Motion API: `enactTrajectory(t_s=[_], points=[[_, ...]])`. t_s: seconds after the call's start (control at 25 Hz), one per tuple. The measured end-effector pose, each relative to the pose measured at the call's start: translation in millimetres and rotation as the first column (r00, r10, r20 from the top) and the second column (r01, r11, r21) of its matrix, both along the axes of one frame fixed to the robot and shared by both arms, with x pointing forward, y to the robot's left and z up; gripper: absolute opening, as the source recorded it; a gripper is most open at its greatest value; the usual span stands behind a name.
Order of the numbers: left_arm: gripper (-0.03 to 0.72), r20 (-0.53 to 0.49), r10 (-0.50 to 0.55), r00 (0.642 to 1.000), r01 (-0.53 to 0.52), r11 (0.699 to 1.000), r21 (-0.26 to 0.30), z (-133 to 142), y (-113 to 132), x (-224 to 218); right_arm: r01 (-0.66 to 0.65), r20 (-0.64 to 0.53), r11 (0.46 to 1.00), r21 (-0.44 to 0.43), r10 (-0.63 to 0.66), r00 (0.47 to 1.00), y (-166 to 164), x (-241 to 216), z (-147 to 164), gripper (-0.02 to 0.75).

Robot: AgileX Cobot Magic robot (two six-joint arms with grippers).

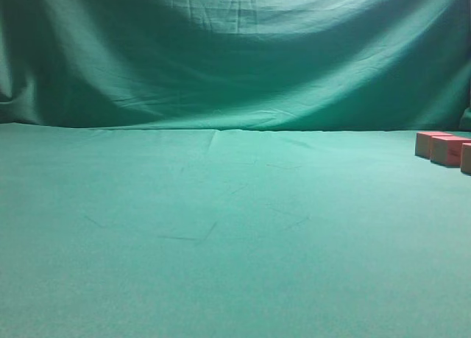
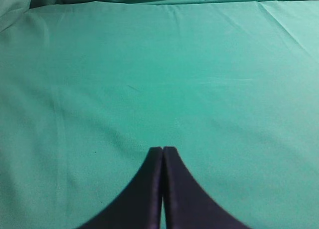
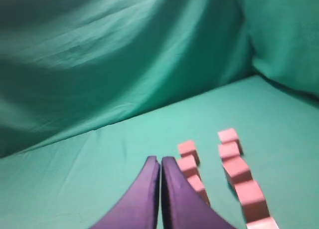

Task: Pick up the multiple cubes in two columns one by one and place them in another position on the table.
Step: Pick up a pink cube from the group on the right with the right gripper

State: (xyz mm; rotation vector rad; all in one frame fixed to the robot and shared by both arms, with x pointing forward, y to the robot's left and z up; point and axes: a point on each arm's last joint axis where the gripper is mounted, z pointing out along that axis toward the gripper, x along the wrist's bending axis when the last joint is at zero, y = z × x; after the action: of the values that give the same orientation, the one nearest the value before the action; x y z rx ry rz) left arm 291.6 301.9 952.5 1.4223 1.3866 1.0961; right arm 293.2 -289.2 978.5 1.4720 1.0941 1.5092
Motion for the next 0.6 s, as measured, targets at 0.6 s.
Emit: enactTrajectory(t_s=[0.6], points=[[0.000, 0.000, 0.000, 1.000, 0.000, 1.000, 0.000, 0, 0, 0, -0.149, -0.040, 0.980, -0.135, 0.145, 0.989, 11, 11, 73, 0.000]])
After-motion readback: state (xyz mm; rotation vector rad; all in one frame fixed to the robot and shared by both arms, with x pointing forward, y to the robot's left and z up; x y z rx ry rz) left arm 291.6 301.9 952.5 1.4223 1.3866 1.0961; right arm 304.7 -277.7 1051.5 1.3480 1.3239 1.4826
